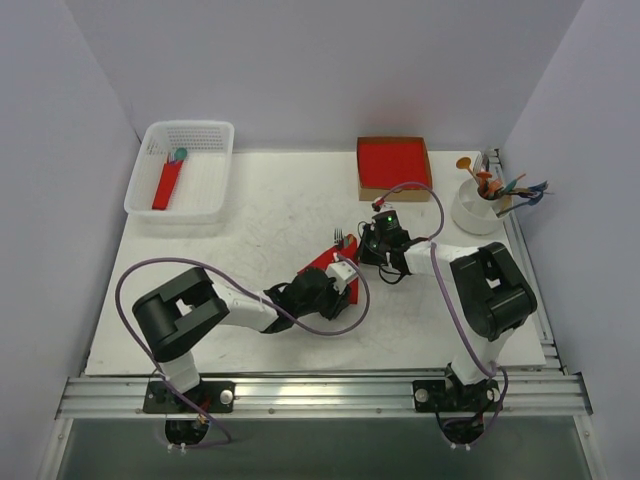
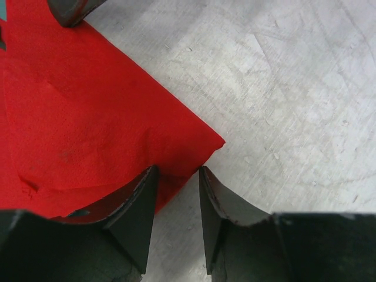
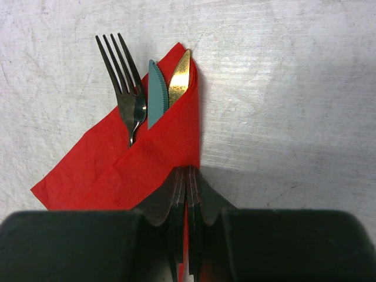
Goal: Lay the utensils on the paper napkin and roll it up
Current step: Roll the napkin at the center of the board.
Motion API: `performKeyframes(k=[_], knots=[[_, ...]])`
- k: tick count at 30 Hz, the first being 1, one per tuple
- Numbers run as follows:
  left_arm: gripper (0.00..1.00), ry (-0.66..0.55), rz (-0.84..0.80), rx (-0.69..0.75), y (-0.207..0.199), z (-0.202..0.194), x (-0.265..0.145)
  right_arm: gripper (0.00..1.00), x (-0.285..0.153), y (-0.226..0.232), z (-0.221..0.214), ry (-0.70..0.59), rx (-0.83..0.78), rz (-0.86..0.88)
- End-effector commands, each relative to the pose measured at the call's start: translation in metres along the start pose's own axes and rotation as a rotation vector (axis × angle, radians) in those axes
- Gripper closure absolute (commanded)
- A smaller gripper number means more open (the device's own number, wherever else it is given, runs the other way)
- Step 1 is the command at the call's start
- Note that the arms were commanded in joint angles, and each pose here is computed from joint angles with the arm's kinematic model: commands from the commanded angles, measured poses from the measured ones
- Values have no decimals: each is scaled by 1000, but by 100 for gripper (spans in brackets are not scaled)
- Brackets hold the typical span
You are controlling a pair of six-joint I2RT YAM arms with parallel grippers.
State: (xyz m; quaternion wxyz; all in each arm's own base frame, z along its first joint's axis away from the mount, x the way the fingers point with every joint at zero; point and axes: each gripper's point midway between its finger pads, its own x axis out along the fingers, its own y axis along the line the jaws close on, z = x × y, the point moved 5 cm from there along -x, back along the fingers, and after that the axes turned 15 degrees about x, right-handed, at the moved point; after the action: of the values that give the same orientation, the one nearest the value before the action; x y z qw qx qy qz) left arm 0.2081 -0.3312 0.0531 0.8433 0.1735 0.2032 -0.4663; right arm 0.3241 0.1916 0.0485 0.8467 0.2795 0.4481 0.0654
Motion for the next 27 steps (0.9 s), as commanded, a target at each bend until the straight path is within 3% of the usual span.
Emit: performKeyframes(k=[1, 10, 17, 27], knots=[[57, -66, 26, -5, 5, 27, -11, 100, 2, 5, -2, 17, -17, 4], [50, -84, 55, -42, 14, 65, -23, 100, 3, 7, 0, 17, -22, 8], [50, -46, 103, -20, 20, 64, -12, 100, 2, 7, 0, 23, -24, 5], [42, 8, 121, 26, 23, 51, 8, 100, 4, 7, -1, 30, -23, 9]])
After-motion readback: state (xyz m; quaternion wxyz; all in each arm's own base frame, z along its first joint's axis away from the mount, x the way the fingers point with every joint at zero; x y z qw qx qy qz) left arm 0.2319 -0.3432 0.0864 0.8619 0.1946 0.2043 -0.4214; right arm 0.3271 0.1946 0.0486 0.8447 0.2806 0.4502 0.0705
